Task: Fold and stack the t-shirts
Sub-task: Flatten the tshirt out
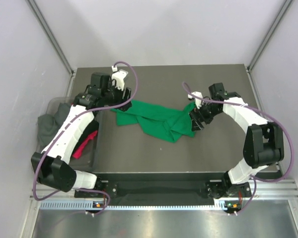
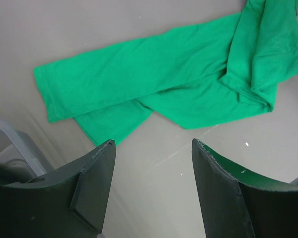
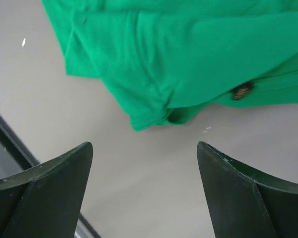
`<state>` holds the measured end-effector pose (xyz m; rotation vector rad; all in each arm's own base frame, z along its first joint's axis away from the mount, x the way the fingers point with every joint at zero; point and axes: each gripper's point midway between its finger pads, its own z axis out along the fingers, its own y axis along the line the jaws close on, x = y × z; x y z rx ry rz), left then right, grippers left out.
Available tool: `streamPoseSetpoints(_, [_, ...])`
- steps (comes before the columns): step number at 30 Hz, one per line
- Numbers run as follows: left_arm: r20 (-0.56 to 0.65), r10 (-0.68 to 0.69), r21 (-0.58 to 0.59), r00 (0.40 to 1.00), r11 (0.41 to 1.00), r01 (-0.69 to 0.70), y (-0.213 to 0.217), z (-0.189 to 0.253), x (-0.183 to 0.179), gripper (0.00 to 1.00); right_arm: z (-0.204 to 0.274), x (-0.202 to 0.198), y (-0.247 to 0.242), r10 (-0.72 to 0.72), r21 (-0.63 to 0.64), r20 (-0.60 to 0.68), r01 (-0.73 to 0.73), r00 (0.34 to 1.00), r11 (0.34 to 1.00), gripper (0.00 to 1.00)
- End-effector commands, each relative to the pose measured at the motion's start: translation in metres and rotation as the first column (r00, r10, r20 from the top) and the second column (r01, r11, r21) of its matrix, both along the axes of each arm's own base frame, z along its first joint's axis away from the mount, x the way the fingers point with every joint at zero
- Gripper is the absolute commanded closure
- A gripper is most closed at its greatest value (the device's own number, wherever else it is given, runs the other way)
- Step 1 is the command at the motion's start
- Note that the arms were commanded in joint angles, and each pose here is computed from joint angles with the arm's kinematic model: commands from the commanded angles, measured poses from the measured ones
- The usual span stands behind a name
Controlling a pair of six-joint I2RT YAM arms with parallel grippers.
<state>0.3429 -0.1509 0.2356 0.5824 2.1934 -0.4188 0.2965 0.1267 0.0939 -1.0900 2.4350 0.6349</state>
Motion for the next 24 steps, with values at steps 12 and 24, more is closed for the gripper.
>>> streamPoseSetpoints(12, [0.097,0.063,-0.109,0.993,0.993,-0.052,0.018,0.043,0.015,0.33,-0.054,-0.017,0.011,0.081,-0.05,-0.149,-0.089,0.986,0.995,0.32])
streamPoseSetpoints(24, [0.091,0.072,-0.125,0.993,0.99,-0.06,0.021,0.044,0.02,0.33,-0.063,-0.012,0.025,0.093,-0.051,-0.148,-0.101,0.985,0.994,0.64])
